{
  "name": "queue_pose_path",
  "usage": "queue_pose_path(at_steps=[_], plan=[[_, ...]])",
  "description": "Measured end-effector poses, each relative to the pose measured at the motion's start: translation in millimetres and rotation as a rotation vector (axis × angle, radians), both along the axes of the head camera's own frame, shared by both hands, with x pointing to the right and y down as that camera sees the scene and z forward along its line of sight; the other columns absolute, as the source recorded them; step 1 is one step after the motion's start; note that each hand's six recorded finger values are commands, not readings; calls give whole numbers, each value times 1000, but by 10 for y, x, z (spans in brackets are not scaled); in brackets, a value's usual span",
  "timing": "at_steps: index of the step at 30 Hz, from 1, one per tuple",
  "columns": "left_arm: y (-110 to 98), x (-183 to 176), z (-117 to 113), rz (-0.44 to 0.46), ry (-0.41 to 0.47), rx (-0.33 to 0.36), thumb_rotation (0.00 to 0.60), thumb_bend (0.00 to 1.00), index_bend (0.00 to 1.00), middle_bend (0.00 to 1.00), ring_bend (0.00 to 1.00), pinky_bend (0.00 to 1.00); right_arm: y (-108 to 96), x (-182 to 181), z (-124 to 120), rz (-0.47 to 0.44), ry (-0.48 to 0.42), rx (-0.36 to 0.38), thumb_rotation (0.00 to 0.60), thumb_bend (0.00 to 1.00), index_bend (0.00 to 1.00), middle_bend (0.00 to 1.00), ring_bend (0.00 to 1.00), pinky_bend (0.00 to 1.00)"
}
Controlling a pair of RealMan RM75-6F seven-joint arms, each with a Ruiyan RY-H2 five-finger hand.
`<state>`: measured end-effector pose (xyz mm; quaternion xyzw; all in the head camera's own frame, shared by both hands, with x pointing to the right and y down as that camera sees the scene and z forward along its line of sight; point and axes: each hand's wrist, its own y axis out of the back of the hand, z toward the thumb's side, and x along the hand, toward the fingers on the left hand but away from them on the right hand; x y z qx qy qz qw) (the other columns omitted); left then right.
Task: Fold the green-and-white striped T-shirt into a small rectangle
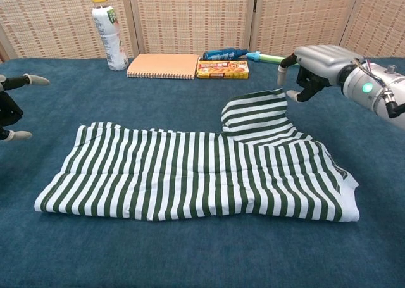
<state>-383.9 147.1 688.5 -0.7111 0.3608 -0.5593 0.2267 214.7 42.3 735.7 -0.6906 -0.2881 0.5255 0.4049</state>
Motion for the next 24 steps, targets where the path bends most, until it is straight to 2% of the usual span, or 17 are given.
queue_pose_path(at_steps=[3, 10, 24], plan=[[22, -34, 2, -5, -3, -3, 600, 328, 0, 879, 844, 958, -46, -47, 21, 9, 3, -9, 600, 385, 282, 970, 1000, 1000], [50, -76, 11, -13, -5, -9, 600, 328, 0, 879, 844, 958, -124, -159, 76, -4, 22, -42, 600, 385, 282, 970, 1000, 1000], [133, -120, 21, -22, -4, -28, 600, 328, 0, 879, 844, 958, -212, -510, 258, -110, 122, -151, 600, 385, 282, 970, 1000, 1000]])
